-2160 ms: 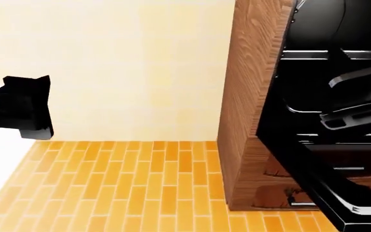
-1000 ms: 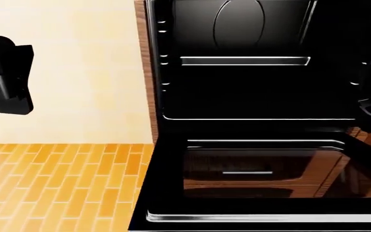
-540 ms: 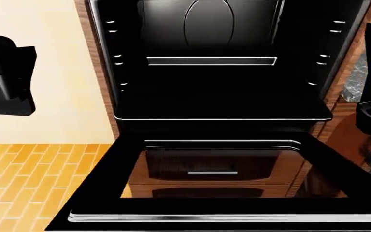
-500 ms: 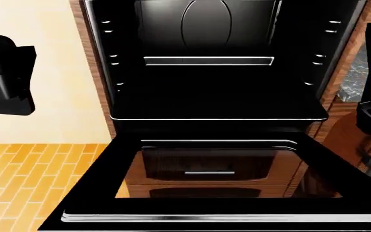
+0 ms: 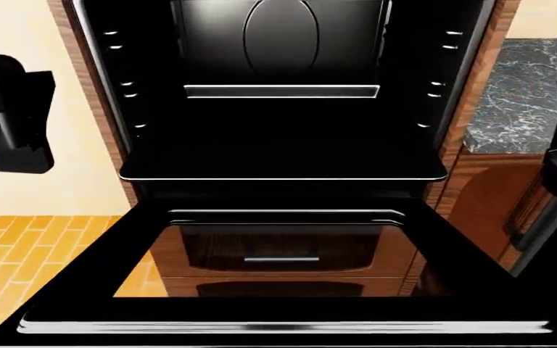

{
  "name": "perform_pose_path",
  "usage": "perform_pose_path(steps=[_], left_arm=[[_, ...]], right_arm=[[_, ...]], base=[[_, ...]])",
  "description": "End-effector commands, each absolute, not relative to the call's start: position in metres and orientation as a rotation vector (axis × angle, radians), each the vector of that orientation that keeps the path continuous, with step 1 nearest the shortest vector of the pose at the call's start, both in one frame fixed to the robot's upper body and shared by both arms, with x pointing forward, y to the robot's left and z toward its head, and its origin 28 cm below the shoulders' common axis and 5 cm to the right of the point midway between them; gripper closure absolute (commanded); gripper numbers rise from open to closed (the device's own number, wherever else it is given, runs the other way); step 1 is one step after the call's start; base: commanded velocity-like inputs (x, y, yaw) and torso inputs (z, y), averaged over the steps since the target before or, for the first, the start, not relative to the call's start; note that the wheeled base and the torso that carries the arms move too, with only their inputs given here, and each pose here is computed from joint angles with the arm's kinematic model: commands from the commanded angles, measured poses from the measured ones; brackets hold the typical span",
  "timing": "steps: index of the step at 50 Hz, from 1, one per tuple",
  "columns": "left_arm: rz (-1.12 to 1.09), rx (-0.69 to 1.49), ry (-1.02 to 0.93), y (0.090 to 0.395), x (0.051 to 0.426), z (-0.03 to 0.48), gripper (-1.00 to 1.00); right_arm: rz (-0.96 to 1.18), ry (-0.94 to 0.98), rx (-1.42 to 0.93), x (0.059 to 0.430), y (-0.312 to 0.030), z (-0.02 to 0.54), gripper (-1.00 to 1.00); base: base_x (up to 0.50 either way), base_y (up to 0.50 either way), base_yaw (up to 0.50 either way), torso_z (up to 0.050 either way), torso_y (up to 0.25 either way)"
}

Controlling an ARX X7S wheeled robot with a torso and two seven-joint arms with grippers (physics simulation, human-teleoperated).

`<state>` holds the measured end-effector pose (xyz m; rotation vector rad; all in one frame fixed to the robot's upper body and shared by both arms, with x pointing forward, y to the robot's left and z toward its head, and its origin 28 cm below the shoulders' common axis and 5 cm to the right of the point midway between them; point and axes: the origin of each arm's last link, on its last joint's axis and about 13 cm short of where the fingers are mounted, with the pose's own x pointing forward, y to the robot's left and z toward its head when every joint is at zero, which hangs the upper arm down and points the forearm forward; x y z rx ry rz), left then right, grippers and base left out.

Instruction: Fully slide the oven rack out.

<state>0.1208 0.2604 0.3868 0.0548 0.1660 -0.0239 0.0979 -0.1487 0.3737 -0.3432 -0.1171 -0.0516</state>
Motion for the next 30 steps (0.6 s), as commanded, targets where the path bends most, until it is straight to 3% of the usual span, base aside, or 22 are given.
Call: perform_pose_path(steps=[1,30], left_arm=[[-0.021,0.052,0.176,0.2608,0.1213,0.3853,-1.0],[-0.027,0.057,0.174,0.2594,0.1212,0.385,-1.0]], right_arm=[[-0.057,-0.11,-0.316,0.0982,-0.149,0.3753,-1.0],[-0.037,-0.106,-0.327,0.0965,-0.1484,0.3751,-1.0]], base=[[0.12,0.0,0.0,0.0,0.0],[0.23,0.0,0.0,0.0,0.0]])
